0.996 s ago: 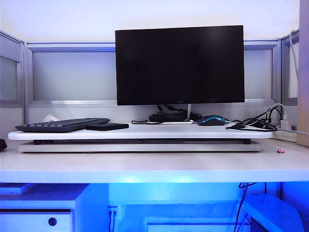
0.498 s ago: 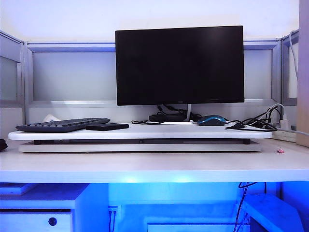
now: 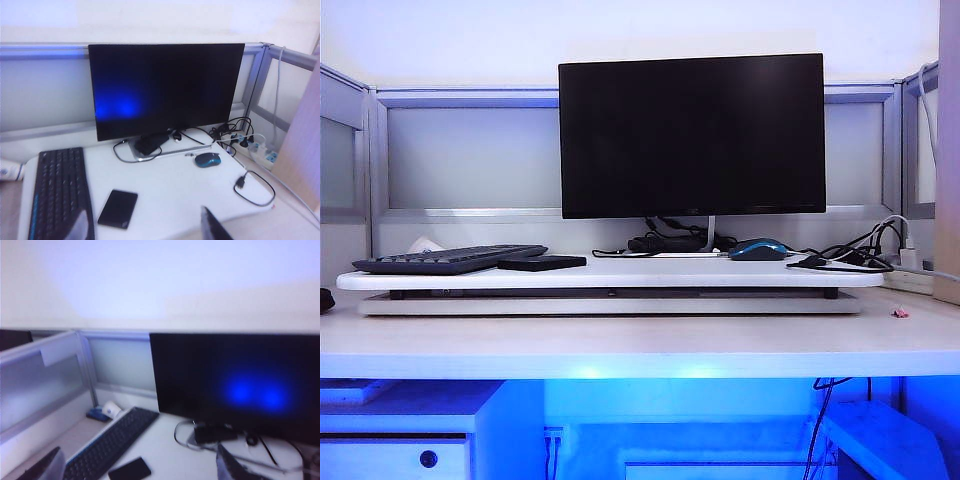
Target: Unplug the data cable of the portable hard drive.
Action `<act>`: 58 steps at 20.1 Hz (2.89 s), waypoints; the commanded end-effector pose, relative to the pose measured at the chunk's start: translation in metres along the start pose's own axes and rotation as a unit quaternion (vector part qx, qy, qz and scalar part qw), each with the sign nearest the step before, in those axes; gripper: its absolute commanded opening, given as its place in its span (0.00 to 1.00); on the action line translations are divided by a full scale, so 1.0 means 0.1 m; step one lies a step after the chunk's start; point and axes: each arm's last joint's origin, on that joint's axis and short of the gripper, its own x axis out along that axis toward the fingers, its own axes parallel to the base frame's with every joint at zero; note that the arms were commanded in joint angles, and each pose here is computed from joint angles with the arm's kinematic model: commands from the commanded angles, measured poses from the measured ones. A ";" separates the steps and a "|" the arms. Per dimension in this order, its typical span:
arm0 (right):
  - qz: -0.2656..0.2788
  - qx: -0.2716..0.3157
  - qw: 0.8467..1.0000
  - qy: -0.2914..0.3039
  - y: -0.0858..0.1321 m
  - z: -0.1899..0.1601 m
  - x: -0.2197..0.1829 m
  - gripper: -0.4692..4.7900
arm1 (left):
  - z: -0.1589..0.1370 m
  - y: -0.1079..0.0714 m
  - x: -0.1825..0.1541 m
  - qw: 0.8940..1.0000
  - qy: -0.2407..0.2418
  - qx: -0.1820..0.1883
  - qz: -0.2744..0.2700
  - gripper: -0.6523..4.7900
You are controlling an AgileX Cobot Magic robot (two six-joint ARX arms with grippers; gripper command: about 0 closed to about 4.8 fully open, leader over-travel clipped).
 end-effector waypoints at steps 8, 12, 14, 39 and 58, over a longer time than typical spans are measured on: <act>-0.035 0.014 0.999 0.027 0.28 -0.24 -0.77 0.83 | -0.60 -0.37 -0.82 0.999 0.018 -0.009 0.046 0.68; -0.045 0.019 0.997 0.062 0.26 -0.67 -0.88 0.82 | -1.06 -0.38 -0.88 0.997 0.042 -0.020 0.056 0.68; -0.047 0.020 0.996 0.075 0.24 -0.92 -0.92 0.82 | -1.27 -0.37 -0.88 0.997 0.052 -0.021 0.058 0.68; -0.128 0.055 0.990 0.030 -0.03 -2.96 -1.15 0.82 | -3.09 -0.09 -0.46 0.984 0.037 -0.156 0.073 0.68; -0.147 0.047 0.980 0.128 -0.15 -3.82 -1.18 0.69 | -3.66 0.01 -0.28 0.989 0.067 -0.118 0.063 0.68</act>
